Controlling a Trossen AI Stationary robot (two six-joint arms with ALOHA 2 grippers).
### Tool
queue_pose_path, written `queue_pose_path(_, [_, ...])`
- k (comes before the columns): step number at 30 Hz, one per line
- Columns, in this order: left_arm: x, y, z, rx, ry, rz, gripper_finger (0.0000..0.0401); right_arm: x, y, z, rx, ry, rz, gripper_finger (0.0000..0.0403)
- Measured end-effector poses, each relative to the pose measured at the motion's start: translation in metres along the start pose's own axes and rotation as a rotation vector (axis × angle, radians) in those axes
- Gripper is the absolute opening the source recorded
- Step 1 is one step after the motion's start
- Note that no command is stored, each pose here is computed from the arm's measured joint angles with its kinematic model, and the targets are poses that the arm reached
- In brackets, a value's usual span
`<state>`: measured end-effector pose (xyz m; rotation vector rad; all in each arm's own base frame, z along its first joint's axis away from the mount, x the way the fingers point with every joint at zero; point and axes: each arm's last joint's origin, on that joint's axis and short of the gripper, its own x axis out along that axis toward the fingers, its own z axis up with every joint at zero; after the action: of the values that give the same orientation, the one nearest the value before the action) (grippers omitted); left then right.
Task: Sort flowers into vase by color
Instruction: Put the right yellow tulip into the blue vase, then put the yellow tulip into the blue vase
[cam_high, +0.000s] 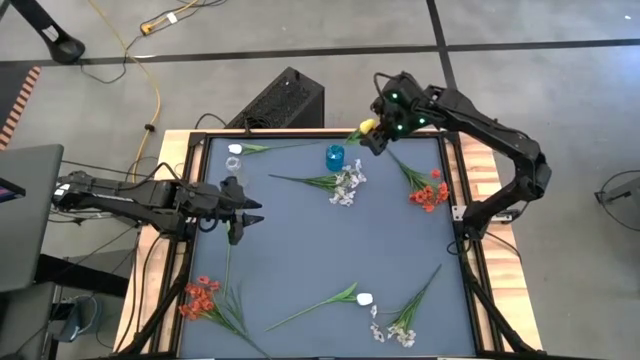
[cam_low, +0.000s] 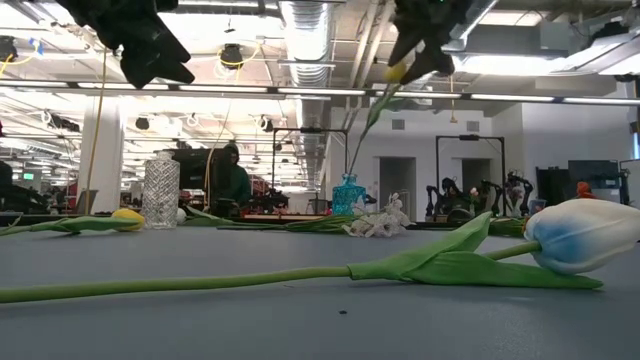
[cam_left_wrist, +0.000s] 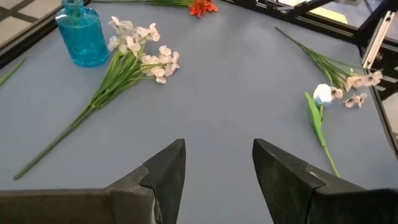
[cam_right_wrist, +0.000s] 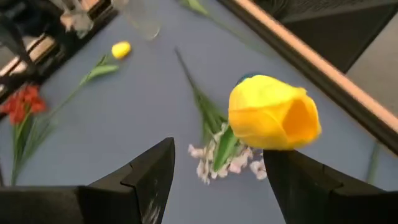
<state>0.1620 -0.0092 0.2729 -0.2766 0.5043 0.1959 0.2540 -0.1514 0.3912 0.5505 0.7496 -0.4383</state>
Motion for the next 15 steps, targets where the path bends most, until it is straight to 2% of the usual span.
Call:
queue_pose_path(5, [0.000,0.000,0.000,0.022,0.000,0.001,0.0176,-0.019,0.007,0.012,0.014,-0.081,0.010,0.0271])
queue_pose_path(10, [0.000,0.000,0.000,0.027,0.000,0.000,0.0176,-0.031,0.006,0.023,0.063,-0.209,-0.140,0.0271])
queue_pose_path(15, [0.000,-0.001,0.000,0.021,0.010,-0.024,0.0176,-0.032,0.007,0.029,0.069,-0.270,-0.131,0.0271])
